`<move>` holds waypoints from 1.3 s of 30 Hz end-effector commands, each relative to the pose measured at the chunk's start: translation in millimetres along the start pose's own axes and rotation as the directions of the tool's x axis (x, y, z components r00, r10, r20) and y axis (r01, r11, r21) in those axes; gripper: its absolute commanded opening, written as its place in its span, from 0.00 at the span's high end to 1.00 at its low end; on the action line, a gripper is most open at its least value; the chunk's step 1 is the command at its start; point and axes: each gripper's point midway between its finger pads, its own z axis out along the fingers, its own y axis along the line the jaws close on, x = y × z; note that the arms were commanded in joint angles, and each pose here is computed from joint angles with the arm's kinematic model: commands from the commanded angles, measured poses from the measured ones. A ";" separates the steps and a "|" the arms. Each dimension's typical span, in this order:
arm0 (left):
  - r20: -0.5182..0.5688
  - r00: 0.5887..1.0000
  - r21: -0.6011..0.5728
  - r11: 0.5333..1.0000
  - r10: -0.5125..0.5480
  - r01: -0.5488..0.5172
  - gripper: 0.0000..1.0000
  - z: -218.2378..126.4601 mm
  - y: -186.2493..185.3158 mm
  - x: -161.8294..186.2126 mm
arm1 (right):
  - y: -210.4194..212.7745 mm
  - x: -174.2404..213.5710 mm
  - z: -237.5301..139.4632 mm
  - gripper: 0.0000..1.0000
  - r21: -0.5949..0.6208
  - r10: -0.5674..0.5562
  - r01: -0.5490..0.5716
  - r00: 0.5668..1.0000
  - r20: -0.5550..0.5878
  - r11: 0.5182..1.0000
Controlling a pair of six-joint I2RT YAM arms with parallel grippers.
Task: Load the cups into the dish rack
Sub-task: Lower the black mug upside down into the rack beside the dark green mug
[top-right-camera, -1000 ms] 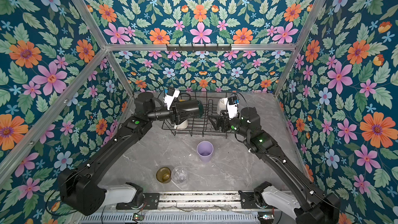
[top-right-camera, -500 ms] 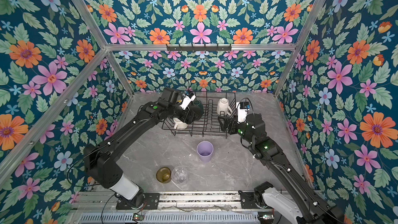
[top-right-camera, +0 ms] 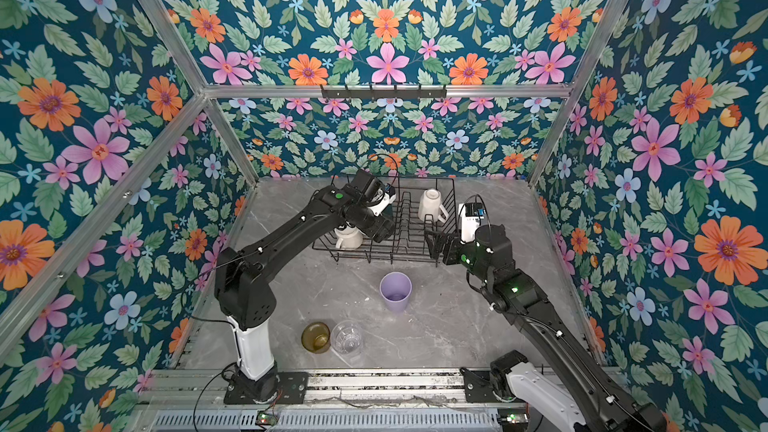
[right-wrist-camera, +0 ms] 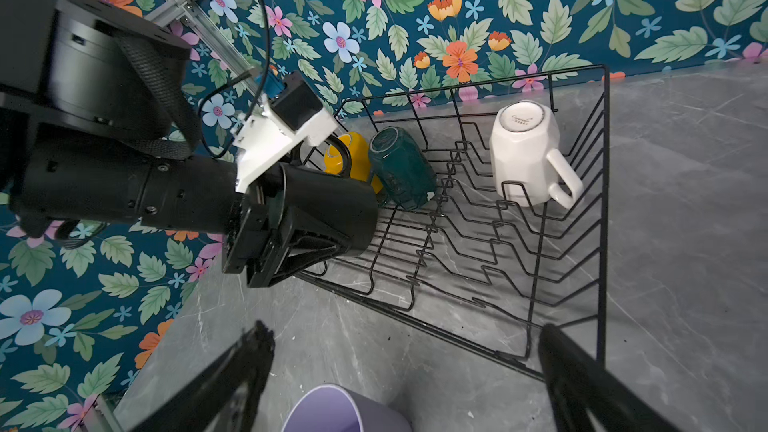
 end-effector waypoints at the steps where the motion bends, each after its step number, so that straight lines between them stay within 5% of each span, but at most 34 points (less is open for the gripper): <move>1: -0.032 0.999 -0.013 1.000 0.025 -0.025 1.00 4.9 1.2 2.7 | -1.9 -0.9 -1.4 0.01 0.009 -0.002 0.002 1.000 0.011 1.000; 24: -0.204 0.978 -0.020 0.998 0.047 -0.052 0.98 68.4 -2.3 28.2 | -3.0 8.4 3.6 0.01 -0.005 0.023 -0.023 1.000 -0.015 1.000; 32: -0.232 0.972 -0.033 0.999 0.025 -0.034 0.78 77.7 3.4 33.9 | -2.9 9.7 4.6 0.01 -0.008 0.029 -0.029 0.999 -0.020 1.000; 39: -0.247 0.969 -0.040 0.998 0.031 -0.042 0.36 82.2 5.7 37.8 | -1.2 10.6 8.0 0.01 -0.018 0.035 -0.035 0.999 -0.027 0.999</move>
